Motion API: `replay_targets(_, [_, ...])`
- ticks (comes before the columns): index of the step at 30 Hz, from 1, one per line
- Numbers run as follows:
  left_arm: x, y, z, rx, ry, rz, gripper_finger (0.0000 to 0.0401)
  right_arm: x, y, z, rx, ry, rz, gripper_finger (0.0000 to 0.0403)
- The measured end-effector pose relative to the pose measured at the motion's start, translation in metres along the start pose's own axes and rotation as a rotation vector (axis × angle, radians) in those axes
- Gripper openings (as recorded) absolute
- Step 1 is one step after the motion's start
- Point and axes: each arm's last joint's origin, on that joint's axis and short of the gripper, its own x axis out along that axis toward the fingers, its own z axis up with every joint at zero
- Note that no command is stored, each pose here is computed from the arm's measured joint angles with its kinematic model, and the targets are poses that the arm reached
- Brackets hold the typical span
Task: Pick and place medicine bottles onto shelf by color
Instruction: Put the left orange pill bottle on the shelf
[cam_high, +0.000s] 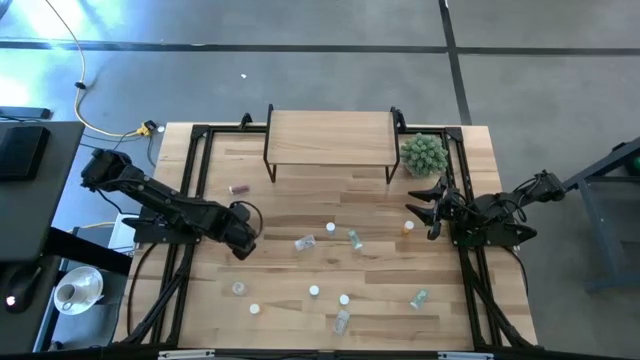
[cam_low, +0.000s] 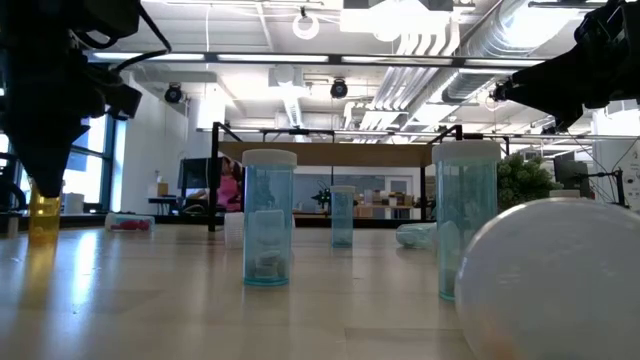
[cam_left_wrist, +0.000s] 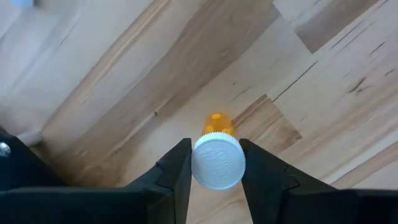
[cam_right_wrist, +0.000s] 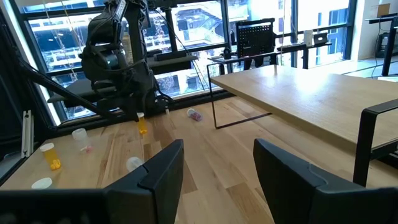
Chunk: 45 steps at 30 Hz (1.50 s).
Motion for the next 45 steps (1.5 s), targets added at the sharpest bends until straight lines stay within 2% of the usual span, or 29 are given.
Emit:
replay_targets(4, [-0.008, -0.001, 0.013, 0.062, -0.015, -0.023, 0.0114, 0.000, 0.000, 0.000, 0.000, 0.000, 0.000, 0.0186])
replay_targets(8, [-0.028, -0.002, 0.035, 0.154, -0.073, -0.045, 0.0114, 0.000, 0.000, 0.000, 0.000, 0.000, 0.000, 0.0186])
replay_targets(16, [-0.095, 0.007, 0.092, 0.237, -0.283, -0.099, 0.0111, 0.000, 0.000, 0.000, 0.000, 0.000, -0.001, 0.0186])
replay_targets(20, [-0.133, 0.020, 0.119, 0.236, -0.427, -0.097, 0.0110, 0.000, 0.000, 0.000, 0.000, 0.000, 0.000, 0.0186])
replay_targets(26, [-0.181, 0.052, 0.153, 0.158, -0.647, -0.007, 0.0111, 0.000, 0.000, 0.000, 0.000, 0.000, 0.000, 0.0186])
replay_targets(31, [-0.210, 0.076, 0.184, 0.121, -0.730, 0.047, 0.0112, 0.000, 0.000, 0.000, 0.000, 0.000, -0.001, 0.0186])
replay_targets(37, [-0.221, 0.098, 0.225, 0.087, -0.700, 0.111, 0.0112, 0.000, 0.000, 0.000, 0.000, 0.000, 0.000, 0.0186])
replay_targets(45, [-0.197, 0.120, 0.269, 0.057, -0.506, 0.097, 0.0113, 0.000, 0.000, 0.000, 0.000, 0.000, 0.000, 0.0186])
